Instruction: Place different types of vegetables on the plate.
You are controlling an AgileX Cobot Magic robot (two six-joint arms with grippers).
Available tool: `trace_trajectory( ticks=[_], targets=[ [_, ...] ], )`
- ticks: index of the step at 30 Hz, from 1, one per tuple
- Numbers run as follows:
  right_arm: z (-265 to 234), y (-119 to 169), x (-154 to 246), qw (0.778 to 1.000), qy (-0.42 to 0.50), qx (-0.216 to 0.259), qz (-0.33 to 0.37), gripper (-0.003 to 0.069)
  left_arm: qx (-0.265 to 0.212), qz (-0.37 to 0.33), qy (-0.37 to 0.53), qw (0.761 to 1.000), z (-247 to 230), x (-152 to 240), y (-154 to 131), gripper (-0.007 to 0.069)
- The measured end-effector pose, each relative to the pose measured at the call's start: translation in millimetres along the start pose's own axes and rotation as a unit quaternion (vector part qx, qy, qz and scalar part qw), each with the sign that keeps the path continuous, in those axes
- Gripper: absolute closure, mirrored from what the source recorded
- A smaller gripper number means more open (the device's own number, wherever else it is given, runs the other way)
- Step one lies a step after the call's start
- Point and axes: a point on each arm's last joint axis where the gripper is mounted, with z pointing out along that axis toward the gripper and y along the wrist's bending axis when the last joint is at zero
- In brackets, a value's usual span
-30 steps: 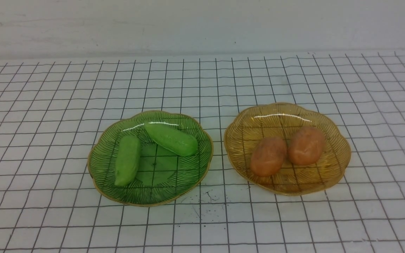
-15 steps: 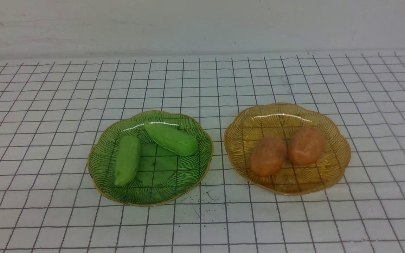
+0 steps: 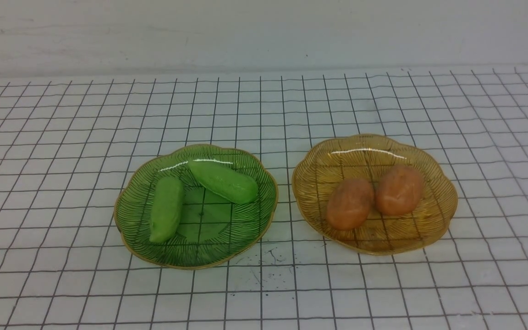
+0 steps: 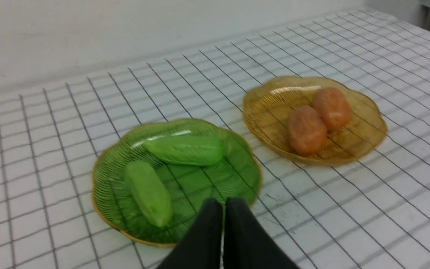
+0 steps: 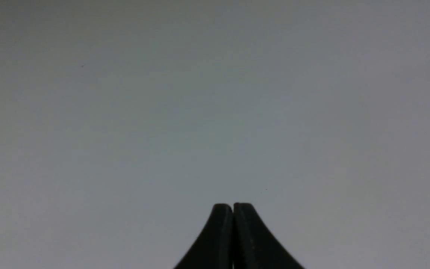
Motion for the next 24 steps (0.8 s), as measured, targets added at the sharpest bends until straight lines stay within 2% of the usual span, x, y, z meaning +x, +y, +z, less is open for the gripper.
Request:
trace_trajectory(
  ticks=[1,2,4,6,7,8,11,14,24],
  targets=[
    [0,0,0,1.0,0.0,0.0,0.0,0.0673,-0.011,-0.003,-0.011,1.0,3,7,1,0.0633],
    [0,0,0,1.0,0.0,0.0,0.0,0.0673,-0.048,-0.019,-0.023,0.998,11,24,3,0.0633],
    [0,0,0,1.0,0.0,0.0,0.0,0.0673,-0.073,-0.035,-0.025,0.996,17,42,5,0.0633],
    [0,0,0,1.0,0.0,0.0,0.0,0.0673,-0.134,-0.066,-0.015,0.989,29,82,11,0.0633],
    [0,0,0,1.0,0.0,0.0,0.0,0.0673,-0.137,-0.069,-0.011,0.988,31,87,11,0.0633],
    [0,0,0,1.0,0.0,0.0,0.0,0.0673,-0.168,-0.08,-0.003,0.982,34,109,14,0.0633],
    [0,0,0,1.0,0.0,0.0,0.0,0.0673,-0.2,-0.091,0.012,0.976,41,138,17,0.0633],
    [0,0,0,1.0,0.0,0.0,0.0,0.0673,-0.216,-0.096,0.039,0.971,47,159,19,0.0633],
    [0,0,0,1.0,0.0,0.0,0.001,0.0673,-0.221,-0.075,0.027,0.972,48,159,20,0.0633]
  ],
)
